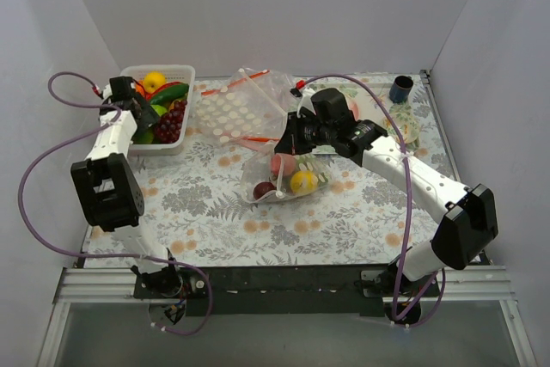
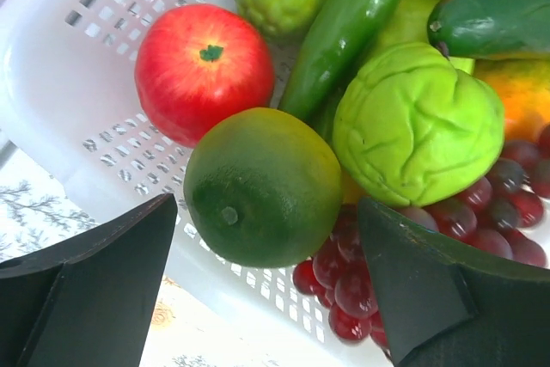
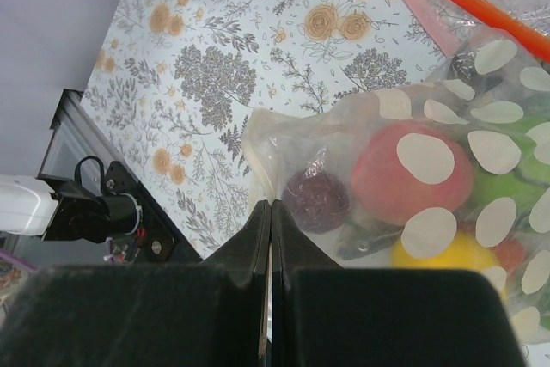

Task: Place the food in the zip-top bag and seal the zipper
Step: Pick up the fake fruit from the bin.

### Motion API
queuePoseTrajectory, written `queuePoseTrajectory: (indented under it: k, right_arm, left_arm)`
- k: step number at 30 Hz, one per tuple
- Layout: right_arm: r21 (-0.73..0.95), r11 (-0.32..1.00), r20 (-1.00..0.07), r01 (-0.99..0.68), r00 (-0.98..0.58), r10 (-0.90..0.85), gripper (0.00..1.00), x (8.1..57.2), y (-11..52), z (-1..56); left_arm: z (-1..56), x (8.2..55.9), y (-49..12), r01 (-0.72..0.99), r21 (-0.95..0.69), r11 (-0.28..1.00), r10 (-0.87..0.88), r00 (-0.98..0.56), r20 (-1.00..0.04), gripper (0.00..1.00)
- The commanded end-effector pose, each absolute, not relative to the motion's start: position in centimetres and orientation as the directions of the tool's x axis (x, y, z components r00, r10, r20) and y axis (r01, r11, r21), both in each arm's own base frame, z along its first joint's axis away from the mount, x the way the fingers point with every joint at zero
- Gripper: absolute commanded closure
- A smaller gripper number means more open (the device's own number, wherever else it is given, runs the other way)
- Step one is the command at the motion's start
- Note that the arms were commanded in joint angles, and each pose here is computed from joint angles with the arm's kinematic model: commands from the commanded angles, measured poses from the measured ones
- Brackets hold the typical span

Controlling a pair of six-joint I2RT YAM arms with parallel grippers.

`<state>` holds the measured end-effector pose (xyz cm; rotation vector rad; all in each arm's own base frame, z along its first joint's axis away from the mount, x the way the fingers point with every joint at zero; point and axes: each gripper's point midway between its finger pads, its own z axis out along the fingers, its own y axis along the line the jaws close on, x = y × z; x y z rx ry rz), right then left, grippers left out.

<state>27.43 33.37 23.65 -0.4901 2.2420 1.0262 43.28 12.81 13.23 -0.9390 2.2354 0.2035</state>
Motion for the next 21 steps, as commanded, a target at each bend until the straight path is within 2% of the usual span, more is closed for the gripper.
queuePoseTrajectory:
  k: [1, 9, 11, 16, 21]
  right_arm:
    - [0.543, 0.592, -0.708, -0.596, -0.703, -0.058, 0.99, 27.5, 34.0, 26.4]
    - [0.543, 0.591, -0.702, -0.596, -0.709, -0.071, 0.99, 27.4, 34.1, 26.2]
    - [0.542, 0.596, -0.698, -0.592, -0.712, -0.073, 0.99, 27.5, 34.1, 25.9]
    - [0.541, 0.598, -0.697, -0.591, -0.714, -0.074, 0.99, 27.5, 34.1, 25.8]
    - [0.541, 0.601, -0.695, -0.589, -0.715, -0.076, 0.99, 27.4, 34.3, 26.0]
  left_arm:
    - [14.0, 43.3, 14.4, -0.713, 0.022, 0.701, -0.501, -0.515, -0.695, 0.15]
    - [12.7, 43.8, 14.2, -0.721, 0.025, 0.692, -0.509, -0.513, -0.692, 0.18]
    - [12.9, 44.0, 14.0, -0.718, 0.000, 0.696, -0.517, -0.501, -0.694, 0.25]
    - [15.2, 44.6, 14.0, -0.717, -0.037, 0.696, -0.511, -0.459, -0.727, 0.33]
    - [17.9, 44.9, 14.1, -0.714, -0.058, 0.698, -0.501, -0.429, -0.752, 0.50]
